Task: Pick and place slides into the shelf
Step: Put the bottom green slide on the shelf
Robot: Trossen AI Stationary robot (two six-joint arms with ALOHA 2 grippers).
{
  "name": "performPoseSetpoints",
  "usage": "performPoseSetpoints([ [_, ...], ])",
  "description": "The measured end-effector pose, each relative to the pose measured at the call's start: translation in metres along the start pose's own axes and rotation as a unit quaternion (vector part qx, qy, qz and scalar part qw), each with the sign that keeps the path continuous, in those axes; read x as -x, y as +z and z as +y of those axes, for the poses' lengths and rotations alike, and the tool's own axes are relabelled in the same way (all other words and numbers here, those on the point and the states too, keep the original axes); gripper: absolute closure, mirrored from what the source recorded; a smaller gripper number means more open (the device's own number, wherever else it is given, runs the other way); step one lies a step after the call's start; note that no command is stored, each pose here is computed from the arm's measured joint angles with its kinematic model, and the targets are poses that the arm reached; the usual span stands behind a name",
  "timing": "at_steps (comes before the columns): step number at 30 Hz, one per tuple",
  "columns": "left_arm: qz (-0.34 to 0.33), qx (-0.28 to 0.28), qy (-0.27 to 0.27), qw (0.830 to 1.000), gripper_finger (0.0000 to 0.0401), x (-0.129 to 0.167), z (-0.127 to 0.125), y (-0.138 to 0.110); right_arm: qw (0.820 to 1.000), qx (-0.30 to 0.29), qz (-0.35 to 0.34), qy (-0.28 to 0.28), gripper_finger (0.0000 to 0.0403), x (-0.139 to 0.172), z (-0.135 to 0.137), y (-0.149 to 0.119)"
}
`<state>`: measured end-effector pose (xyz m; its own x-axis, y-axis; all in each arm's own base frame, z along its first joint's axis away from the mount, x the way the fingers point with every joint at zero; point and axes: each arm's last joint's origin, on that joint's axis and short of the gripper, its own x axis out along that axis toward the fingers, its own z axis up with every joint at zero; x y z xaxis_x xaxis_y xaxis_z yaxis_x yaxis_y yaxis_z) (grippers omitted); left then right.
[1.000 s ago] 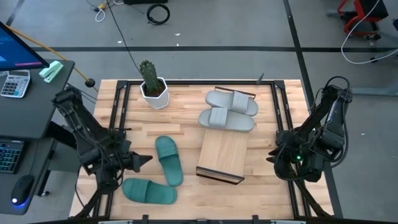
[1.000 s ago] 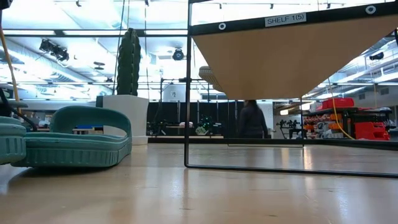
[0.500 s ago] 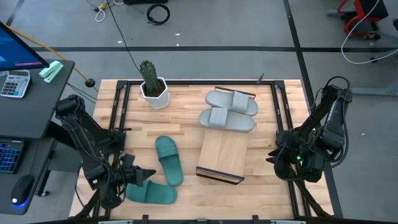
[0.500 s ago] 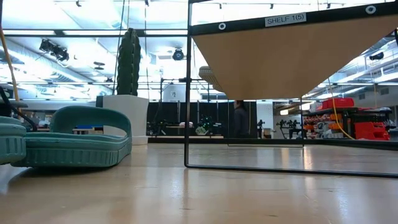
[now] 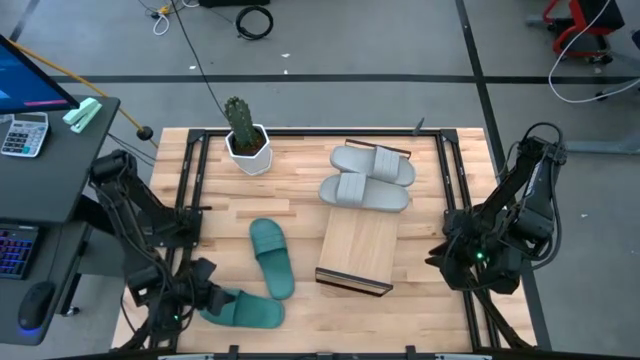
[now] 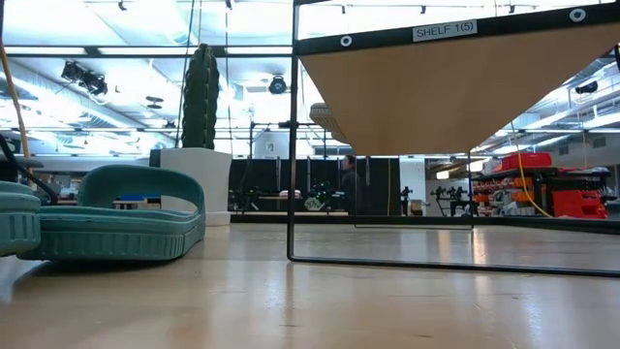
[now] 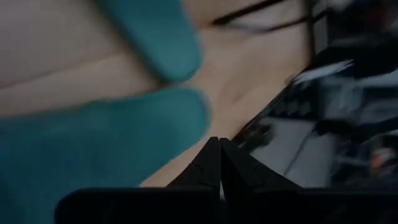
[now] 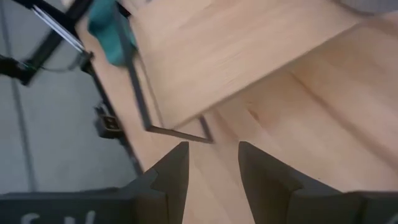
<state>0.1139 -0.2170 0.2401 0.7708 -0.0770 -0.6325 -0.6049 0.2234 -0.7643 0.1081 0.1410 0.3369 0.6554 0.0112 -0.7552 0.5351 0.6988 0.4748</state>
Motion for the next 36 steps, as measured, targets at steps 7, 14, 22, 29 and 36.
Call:
performPoseSetpoints([
  [7,0.051,-0.054,0.067,0.995,0.0394,0.009,0.012,-0.003,0.997,-0.052,-0.034,0.043,0.0257,0.000,0.009,0.002],
  [14,0.119,-0.110,0.140,0.977,0.0372,0.026,0.032,-0.012,0.992,-0.103,-0.049,0.044,0.0257,-0.005,0.012,0.010],
  [22,0.118,-0.169,0.261,0.943,0.0372,0.034,0.049,0.000,0.987,-0.139,-0.063,0.053,0.0257,-0.024,0.029,0.012],
  [29,0.123,-0.153,0.240,0.951,0.0326,0.023,0.060,0.001,0.985,-0.150,-0.066,0.057,0.0257,-0.048,0.048,0.004],
  [36,0.138,-0.092,0.118,0.979,0.0269,0.008,0.074,0.010,0.982,-0.162,-0.069,0.069,0.0257,-0.060,0.058,0.000],
])
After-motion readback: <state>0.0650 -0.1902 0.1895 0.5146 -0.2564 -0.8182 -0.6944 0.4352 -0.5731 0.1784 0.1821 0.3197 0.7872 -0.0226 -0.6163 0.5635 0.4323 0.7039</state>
